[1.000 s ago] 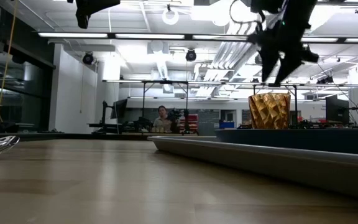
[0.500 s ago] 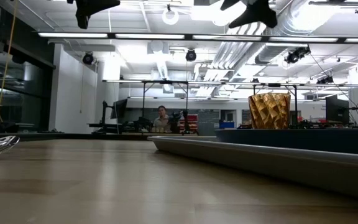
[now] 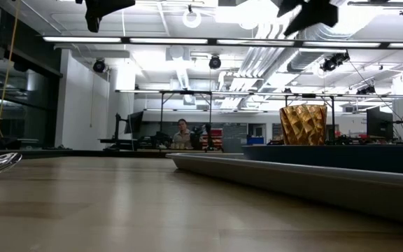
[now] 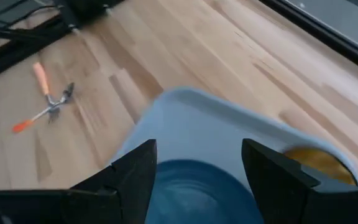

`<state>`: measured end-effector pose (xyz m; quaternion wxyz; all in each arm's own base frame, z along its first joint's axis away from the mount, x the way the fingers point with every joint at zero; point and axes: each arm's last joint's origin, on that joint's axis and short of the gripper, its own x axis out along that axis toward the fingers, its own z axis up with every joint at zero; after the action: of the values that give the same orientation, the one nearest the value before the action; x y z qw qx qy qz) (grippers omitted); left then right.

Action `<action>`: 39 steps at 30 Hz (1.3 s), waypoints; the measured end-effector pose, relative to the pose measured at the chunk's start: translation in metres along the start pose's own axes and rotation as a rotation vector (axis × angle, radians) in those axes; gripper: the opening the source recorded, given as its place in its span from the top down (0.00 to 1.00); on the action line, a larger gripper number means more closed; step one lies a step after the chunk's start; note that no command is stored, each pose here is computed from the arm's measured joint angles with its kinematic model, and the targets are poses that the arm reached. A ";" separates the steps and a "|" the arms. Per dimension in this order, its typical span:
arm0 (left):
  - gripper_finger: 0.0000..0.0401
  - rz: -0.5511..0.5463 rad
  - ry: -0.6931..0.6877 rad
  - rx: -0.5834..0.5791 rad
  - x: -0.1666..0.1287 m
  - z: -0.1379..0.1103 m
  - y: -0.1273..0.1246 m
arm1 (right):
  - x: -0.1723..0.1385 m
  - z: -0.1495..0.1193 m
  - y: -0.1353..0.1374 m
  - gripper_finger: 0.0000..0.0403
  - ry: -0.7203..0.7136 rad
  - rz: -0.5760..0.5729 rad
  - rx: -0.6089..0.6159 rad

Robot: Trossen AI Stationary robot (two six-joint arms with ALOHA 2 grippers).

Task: Pick and place plate/cup/fork/spoon on tray
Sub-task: Put the orange spoon on the gray serving tray to the left of the blue plate

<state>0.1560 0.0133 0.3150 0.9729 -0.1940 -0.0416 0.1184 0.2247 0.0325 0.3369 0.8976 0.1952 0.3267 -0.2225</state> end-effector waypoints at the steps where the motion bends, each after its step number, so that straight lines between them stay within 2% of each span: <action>1: 0.50 0.000 0.000 0.000 0.000 0.000 0.000 | -0.003 -0.004 -0.004 0.44 0.001 0.001 0.017; 7: 0.50 0.000 0.000 0.000 0.000 0.000 0.000 | -0.016 -0.036 -0.031 0.44 -0.123 0.141 0.181; 13: 0.50 0.000 0.001 0.001 0.000 0.000 0.000 | -0.018 -0.046 -0.041 0.44 -0.442 0.406 0.297; 16: 0.50 0.000 0.001 0.001 0.000 0.000 0.000 | -0.018 -0.045 -0.042 0.44 -0.559 0.435 0.205; 20: 0.50 0.002 0.005 0.002 0.000 -0.001 0.000 | -0.018 -0.044 -0.040 0.44 -0.591 0.415 0.061; 26: 0.50 0.013 0.033 0.007 0.000 -0.003 0.001 | -0.019 -0.043 -0.040 0.44 -0.604 0.415 0.048; 30: 0.50 -0.021 0.065 -0.074 0.000 -0.004 0.000 | -0.019 -0.043 -0.040 0.44 -0.601 0.417 0.063; 32: 0.50 -0.055 0.135 -0.096 -0.001 -0.003 -0.002 | -0.019 -0.043 -0.040 0.44 -0.604 0.409 0.066; 34: 0.50 -0.059 0.262 -0.123 0.001 -0.004 -0.006 | -0.019 -0.043 -0.040 0.44 -0.604 0.409 0.074; 39: 0.50 0.013 0.752 -0.217 0.003 -0.025 -0.021 | -0.019 -0.043 -0.040 0.44 -0.604 0.406 0.075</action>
<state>0.1668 -0.0137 0.2998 0.8934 -0.3256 0.3068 0.0400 0.1691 0.0256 0.3105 0.9717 0.2145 -0.0072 -0.0991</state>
